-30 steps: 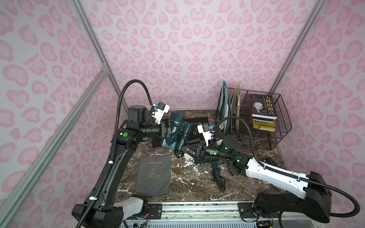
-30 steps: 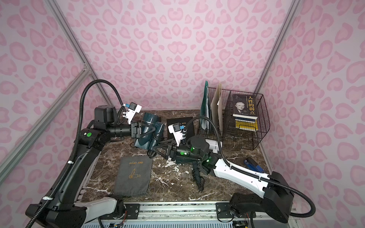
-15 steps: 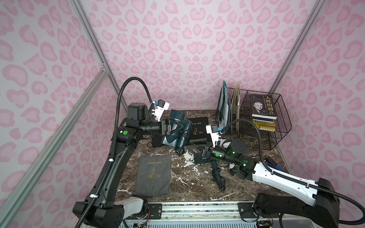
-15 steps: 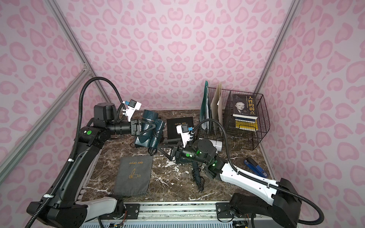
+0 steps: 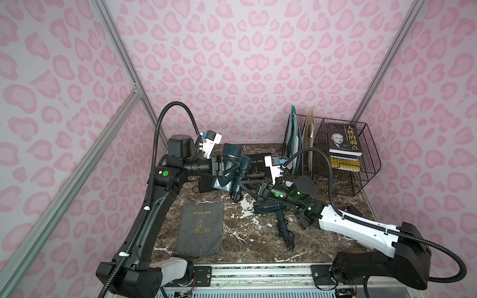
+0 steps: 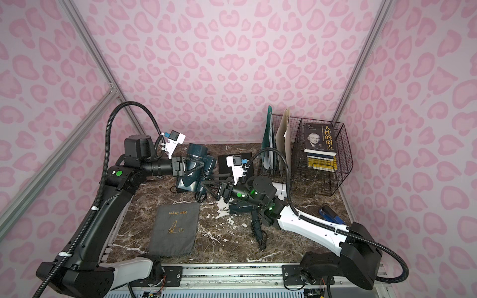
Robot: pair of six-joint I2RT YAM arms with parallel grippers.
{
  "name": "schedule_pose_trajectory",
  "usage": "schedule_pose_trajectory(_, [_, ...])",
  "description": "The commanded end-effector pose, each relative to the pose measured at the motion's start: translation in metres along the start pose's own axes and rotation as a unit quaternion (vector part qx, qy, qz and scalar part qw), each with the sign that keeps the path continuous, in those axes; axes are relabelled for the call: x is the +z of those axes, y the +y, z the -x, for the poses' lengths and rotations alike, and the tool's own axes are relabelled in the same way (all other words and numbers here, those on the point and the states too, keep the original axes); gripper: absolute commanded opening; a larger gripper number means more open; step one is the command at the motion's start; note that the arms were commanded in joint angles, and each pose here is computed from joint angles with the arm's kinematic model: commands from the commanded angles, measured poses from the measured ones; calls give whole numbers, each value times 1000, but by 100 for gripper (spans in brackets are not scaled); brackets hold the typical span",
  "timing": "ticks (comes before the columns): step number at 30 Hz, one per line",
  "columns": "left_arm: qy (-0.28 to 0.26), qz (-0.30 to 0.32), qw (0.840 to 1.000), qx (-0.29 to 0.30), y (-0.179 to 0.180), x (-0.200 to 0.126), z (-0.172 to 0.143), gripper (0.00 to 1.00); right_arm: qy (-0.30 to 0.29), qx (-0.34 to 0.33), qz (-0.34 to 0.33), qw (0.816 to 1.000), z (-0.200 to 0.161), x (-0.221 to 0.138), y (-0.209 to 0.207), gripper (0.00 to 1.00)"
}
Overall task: Pack away hair dryers
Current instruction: Fold the hair dryer, then adjust the hair dryer.
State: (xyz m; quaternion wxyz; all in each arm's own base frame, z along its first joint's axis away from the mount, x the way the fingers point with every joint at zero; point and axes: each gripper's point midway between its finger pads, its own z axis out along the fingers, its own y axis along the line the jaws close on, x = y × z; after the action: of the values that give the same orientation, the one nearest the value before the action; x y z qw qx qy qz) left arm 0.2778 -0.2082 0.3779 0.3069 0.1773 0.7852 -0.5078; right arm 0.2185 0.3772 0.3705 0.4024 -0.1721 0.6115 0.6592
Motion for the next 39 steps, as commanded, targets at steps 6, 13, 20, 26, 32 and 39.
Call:
schedule_pose_trajectory(6, [-12, -23, 999, 25, -11, -1, 7, 2, -3, -1, 31, 1000, 4, 10, 7, 71])
schedule_pose_trajectory(13, [-11, -35, 999, 23, -16, -2, 8, 1, -9, 1, 35, 999, 6, 13, 5, 62])
schedule_pose_trajectory(20, [-8, -37, 999, 25, -16, -1, 5, 2, -4, 4, 43, 999, 7, 19, 4, 54])
schedule_pose_trajectory(26, [-8, -38, 999, 27, -16, -2, 4, 2, -1, 9, 44, 999, 4, 18, 2, 37])
schedule_pose_trajectory(32, [-8, -37, 999, 30, -15, -1, 4, 31, -7, 9, 45, 999, 4, 14, 3, 21])
schedule_pose_trajectory(39, [-8, -22, 999, 29, -9, 0, 5, 100, -21, 8, 50, 999, 11, 14, 5, 7])
